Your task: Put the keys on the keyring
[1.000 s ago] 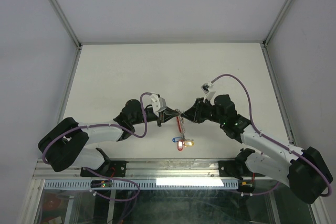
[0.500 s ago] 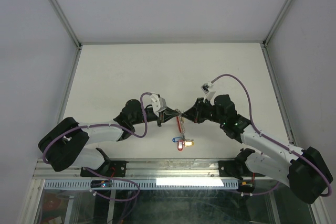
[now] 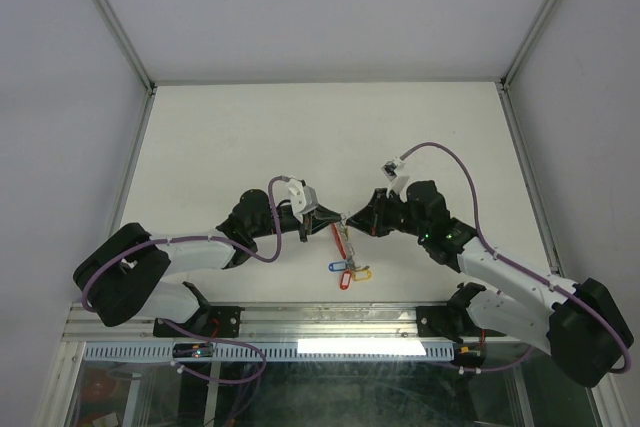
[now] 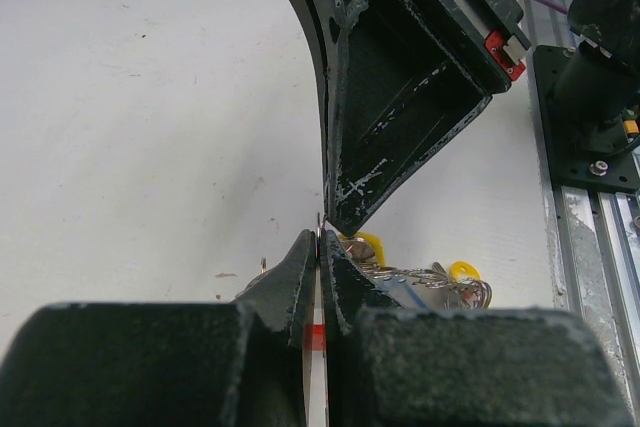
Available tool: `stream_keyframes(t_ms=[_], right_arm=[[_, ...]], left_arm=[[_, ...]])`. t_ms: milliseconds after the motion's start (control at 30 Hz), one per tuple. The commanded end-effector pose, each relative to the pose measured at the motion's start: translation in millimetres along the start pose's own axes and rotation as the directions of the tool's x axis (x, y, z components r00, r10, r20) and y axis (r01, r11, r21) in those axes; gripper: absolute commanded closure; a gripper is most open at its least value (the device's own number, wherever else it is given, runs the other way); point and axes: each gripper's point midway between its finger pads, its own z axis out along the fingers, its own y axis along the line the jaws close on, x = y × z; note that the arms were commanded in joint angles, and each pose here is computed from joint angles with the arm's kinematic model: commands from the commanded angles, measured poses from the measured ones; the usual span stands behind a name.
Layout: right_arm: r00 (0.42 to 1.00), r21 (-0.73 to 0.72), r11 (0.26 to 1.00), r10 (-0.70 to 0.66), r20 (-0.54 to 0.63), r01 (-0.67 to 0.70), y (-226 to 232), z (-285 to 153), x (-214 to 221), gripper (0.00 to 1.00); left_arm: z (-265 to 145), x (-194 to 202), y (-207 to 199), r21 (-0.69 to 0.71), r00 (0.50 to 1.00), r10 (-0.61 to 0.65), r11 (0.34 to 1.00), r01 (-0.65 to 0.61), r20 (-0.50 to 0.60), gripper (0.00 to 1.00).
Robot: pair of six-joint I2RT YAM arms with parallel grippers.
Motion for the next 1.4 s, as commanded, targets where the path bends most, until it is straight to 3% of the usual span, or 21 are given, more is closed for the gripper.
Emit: stream_keyframes(t_ms=[0, 100, 233, 367, 500, 633, 700, 833, 967, 1367], right_arm=[[1.000, -0.023, 1.000, -0.021, 0.012, 0.021, 7.7, 1.3, -6.6, 0.97], [1.000, -0.029, 0.999, -0.022, 0.009, 0.022, 8.9, 2.1, -6.7, 0.95], [0.997, -0.045, 0.997, -0.058, 0.040, 0.060, 13.6, -1.3, -13.3, 0.80], [0.966, -0.028, 0.975, -0.213, 0.144, 0.219, 16.6, -12.6, -32.7, 0.64], [0.856, 0.024, 0.922, -0.368, 0.363, 0.386, 18.3, -26.7, -63.0, 0.59], [0.671, 0.096, 0.823, -0.518, 0.530, 0.560, 20.7, -40.3, -78.9, 0.60], [0.600, 0.103, 0.760, -0.581, 0.550, 0.642, 29.6, -44.6, -80.7, 0.59], [0.440, 0.037, 0.499, -0.793, 0.421, 0.866, 38.7, -33.5, -57.0, 0.59], [0.392, -0.122, 0.375, -0.900, 0.189, 0.919, 24.4, -23.7, -30.0, 0.59], [0.399, -0.323, 0.358, -0.914, 0.070, 0.876, 26.6, -17.5, -7.3, 0.62]], left_arm=[[3.3, -20.5, 4.8, 0.004, 0.997, 0.049, 0.999, -0.049, 0.057, 1.00], [3.4, -19.7, 5.0, 0.004, 0.997, 0.047, 0.999, -0.047, 0.055, 1.00], [3.8, -19.5, 4.9, 0.007, 0.997, 0.047, 0.999, -0.048, 0.055, 1.00], [3.7, -19.6, 4.2, 0.010, 0.997, 0.047, 0.999, -0.048, 0.055, 1.00], [3.6, -20.6, 1.8, 0.023, 0.997, 0.052, 0.998, -0.053, 0.060, 1.00], [2.9, -21.8, 0.6, 0.028, 0.996, 0.057, 0.998, -0.059, 0.067, 1.00], [3.0, -21.9, -0.9, 0.035, 0.996, 0.058, 0.998, -0.060, 0.070, 1.00], [2.4, -23.4, -4.5, 0.053, 0.995, 0.059, 0.997, -0.063, 0.084, 1.00], [0.7, -25.5, -7.7, 0.064, 0.993, 0.069, 0.995, -0.075, 0.097, 1.00], [0.3, -27.6, -14.6, 0.104, 0.991, 0.079, 0.990, -0.091, 0.110, 1.00]])
